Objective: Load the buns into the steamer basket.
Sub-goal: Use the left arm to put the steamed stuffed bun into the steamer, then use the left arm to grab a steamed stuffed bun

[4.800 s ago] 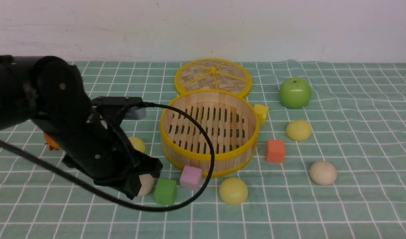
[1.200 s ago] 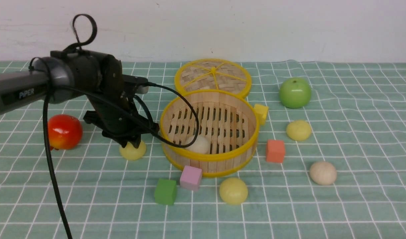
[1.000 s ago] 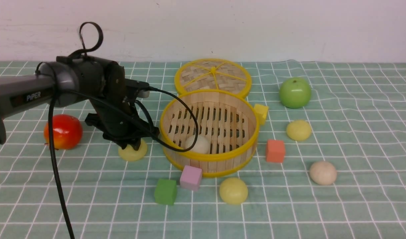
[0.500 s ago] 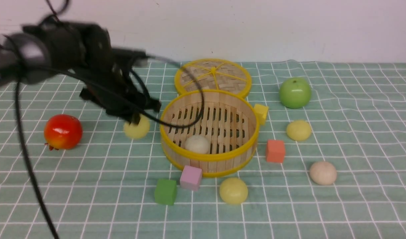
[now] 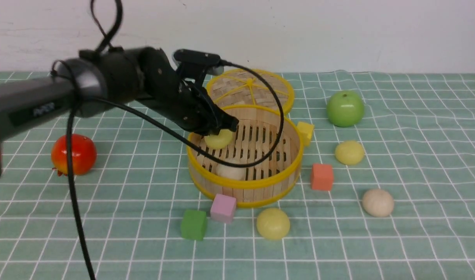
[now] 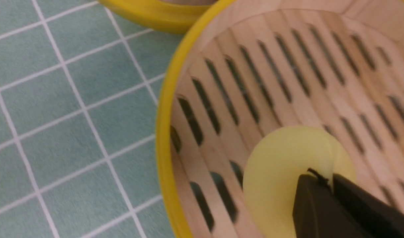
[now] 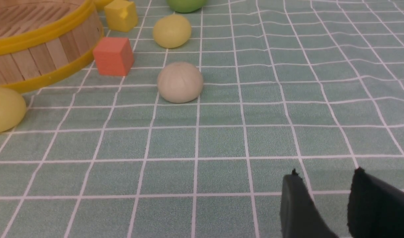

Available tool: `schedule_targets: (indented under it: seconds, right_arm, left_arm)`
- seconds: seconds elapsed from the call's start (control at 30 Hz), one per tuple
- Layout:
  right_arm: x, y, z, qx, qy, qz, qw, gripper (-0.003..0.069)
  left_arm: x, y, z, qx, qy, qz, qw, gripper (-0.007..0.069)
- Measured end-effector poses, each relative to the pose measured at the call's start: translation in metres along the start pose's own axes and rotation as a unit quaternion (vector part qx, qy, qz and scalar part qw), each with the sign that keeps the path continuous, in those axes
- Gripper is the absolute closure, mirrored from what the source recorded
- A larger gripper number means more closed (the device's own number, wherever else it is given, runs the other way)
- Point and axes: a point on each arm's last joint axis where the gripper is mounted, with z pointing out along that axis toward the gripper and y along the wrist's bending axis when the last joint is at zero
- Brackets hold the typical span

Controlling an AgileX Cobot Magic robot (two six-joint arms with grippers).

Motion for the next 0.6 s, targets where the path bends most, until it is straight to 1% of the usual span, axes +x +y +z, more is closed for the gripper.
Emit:
schedule_targets:
  seconds: [0.13, 0.2, 0.33, 0.37, 0.4, 0.43, 0.5, 0.57, 0.6]
  right_arm:
    - [0.0, 0.0, 0.0, 0.0, 0.0, 0.0, 1.0, 0.0419]
    - [0.0, 0.0, 0.0, 0.0, 0.0, 0.0, 1.0, 0.0419]
    - [0.0, 0.0, 0.0, 0.0, 0.0, 0.0, 1.0, 0.0419]
    - [0.0, 0.0, 0.0, 0.0, 0.0, 0.0, 1.0, 0.0419]
    - [0.0, 0.0, 0.0, 0.0, 0.0, 0.0, 1.0, 0.0419]
    - [0.0, 0.0, 0.0, 0.0, 0.0, 0.0, 1.0, 0.0419]
    - [0.0, 0.0, 0.0, 0.0, 0.0, 0.0, 1.0, 0.0419]
    - [0.0, 0.0, 0.0, 0.0, 0.0, 0.0, 1.0, 0.0419]
    - [0.0, 0.0, 0.0, 0.0, 0.0, 0.0, 1.0, 0.0419]
  left_arm:
    - [0.005, 0.003, 0.01, -0.012, 0.004, 0.013, 1.0, 0.0585]
    - [0.006, 0.005, 0.012, -0.019, 0.008, 0.013, 1.0, 0.0522]
    - [0.002, 0.005, 0.007, -0.025, -0.002, -0.013, 1.0, 0.0376]
    - [0.0, 0.005, 0.002, -0.025, -0.007, -0.02, 0.999, 0.0341]
    - [-0.001, 0.005, 0.001, -0.025, -0.007, -0.022, 0.999, 0.0334]
    - [-0.006, 0.003, -0.01, -0.024, -0.011, -0.032, 0.999, 0.0291]
    - [-0.014, -0.003, -0.032, -0.018, -0.017, -0.036, 0.999, 0.0263]
    - [-0.018, -0.018, -0.055, -0.004, -0.005, -0.028, 1.0, 0.0267]
    - [-0.017, -0.031, -0.065, 0.008, 0.015, -0.017, 1.0, 0.028]
